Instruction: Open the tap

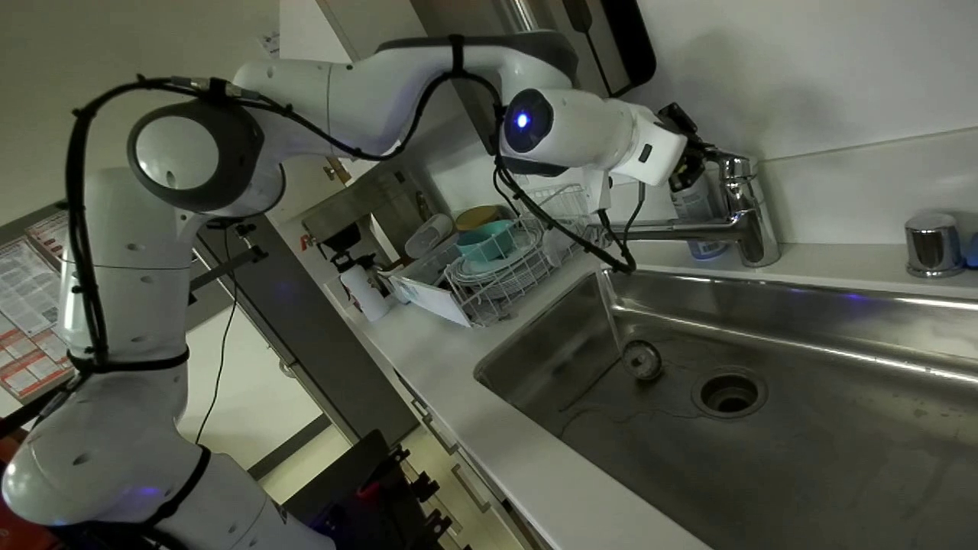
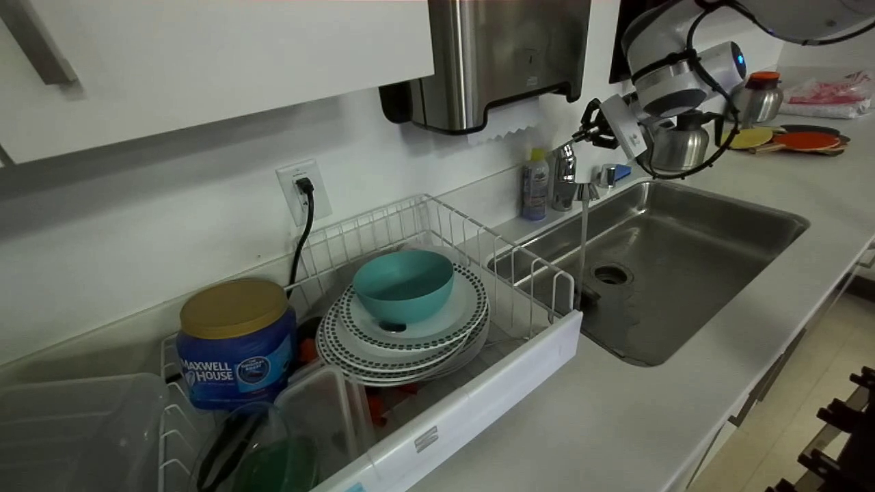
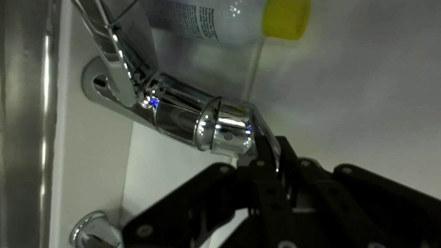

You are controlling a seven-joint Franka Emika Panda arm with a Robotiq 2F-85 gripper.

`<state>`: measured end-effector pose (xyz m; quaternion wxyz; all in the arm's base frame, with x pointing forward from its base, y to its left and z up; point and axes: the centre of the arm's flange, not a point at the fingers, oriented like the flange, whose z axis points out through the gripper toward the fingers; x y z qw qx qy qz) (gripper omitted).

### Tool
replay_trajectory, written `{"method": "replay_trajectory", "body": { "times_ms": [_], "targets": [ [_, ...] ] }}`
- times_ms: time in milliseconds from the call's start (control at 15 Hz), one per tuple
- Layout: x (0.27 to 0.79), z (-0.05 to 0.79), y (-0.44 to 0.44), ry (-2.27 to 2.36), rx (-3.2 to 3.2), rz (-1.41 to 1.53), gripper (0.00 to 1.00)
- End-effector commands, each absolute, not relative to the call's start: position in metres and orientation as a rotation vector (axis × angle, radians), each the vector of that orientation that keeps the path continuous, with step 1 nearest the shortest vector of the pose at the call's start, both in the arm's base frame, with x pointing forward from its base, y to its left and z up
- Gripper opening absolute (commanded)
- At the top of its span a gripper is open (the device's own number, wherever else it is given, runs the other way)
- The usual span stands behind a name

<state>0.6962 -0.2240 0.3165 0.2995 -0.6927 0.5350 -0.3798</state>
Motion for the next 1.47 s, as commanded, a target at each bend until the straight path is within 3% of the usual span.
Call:
{"method": "replay_trajectory", "body": {
  "times_ms": [0,600,1400],
  "targets": [
    [0.698,0.365,-0.225,1.408,-1.878,-1.042,0.37],
    [0.66,0.408,-0.247,1.364,-2.009,-1.02,1.0],
    [0.613,0.399,-0.263,1.273,-2.158,-0.805,1.0]
  ]
}}
